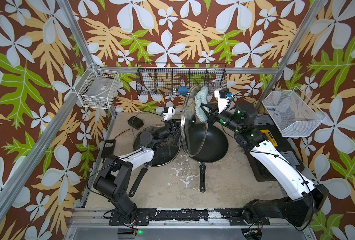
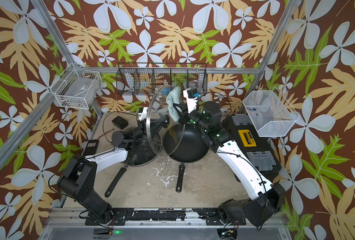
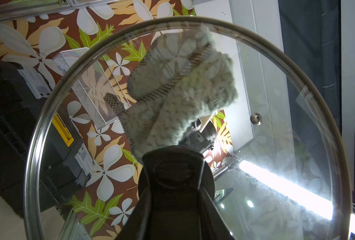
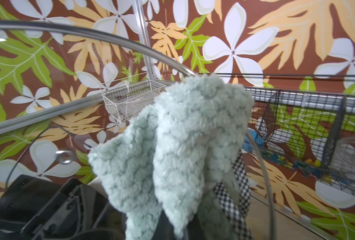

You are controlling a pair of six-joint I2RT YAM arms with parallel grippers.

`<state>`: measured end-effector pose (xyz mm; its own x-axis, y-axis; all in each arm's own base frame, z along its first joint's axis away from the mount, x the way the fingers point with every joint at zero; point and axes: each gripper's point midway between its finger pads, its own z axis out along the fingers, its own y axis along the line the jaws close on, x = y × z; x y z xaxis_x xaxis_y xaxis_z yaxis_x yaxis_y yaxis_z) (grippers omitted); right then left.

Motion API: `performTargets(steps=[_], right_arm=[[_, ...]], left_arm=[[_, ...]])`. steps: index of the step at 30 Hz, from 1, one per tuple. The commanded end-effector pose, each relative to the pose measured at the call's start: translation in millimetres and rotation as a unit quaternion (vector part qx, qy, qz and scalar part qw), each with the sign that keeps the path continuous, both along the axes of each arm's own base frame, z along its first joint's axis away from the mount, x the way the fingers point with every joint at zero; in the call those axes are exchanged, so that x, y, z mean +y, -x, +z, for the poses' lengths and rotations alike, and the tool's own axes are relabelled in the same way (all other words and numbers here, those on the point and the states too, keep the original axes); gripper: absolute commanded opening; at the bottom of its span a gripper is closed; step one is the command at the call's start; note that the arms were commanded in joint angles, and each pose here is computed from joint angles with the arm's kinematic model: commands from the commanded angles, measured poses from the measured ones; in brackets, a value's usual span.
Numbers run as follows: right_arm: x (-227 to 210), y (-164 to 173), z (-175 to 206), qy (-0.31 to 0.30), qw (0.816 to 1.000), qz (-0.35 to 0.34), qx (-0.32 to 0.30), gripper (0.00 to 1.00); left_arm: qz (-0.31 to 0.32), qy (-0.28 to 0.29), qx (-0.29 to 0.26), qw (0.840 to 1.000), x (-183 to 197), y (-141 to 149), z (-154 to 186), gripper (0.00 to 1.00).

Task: Wipe the pot lid with a cloth
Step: Wipe the pot lid.

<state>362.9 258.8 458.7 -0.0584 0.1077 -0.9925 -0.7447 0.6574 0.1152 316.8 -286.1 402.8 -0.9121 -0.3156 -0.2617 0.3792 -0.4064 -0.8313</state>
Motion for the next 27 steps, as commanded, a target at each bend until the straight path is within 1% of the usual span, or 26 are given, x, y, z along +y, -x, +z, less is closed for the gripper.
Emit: performTargets(steps=[1,4,7,11,14,18,21,24,27], right_arm=[[14,24,10,0.013,0.999,0.037,-0.022,0.00],[27,53,13,0.018,0.997,0.070,-0.038,0.00],[36,83,5,0.017,0.994,0.103,-0.038,0.00],[39,116,-24,0.013,0.991,0.132,-0.013,0.00],[35,127,-52,0.010,0.991,0.134,0.018,0.00],[23,119,-90,0.021,0.994,0.089,0.052,0.00],[14,105,-109,0.033,0.996,0.049,0.066,0.00],[3,89,-117,0.025,0.996,0.020,0.078,0.00],[-11,69,-115,-0.002,0.996,-0.015,0.084,0.00]], left_arm=[[0.015,0.080,-0.140,0.987,24,41,44,0.00],[0.018,0.079,-0.140,0.987,24,40,43,0.00],[0.023,0.076,-0.140,0.987,24,38,43,0.00],[0.026,0.073,-0.141,0.987,23,38,42,0.00],[0.028,0.073,-0.141,0.987,24,37,43,0.00],[0.026,0.074,-0.141,0.987,24,38,44,0.00],[0.026,0.076,-0.144,0.986,25,41,46,0.00],[0.025,0.076,-0.147,0.986,26,43,48,0.00],[0.025,0.075,-0.148,0.986,26,44,47,0.00]])
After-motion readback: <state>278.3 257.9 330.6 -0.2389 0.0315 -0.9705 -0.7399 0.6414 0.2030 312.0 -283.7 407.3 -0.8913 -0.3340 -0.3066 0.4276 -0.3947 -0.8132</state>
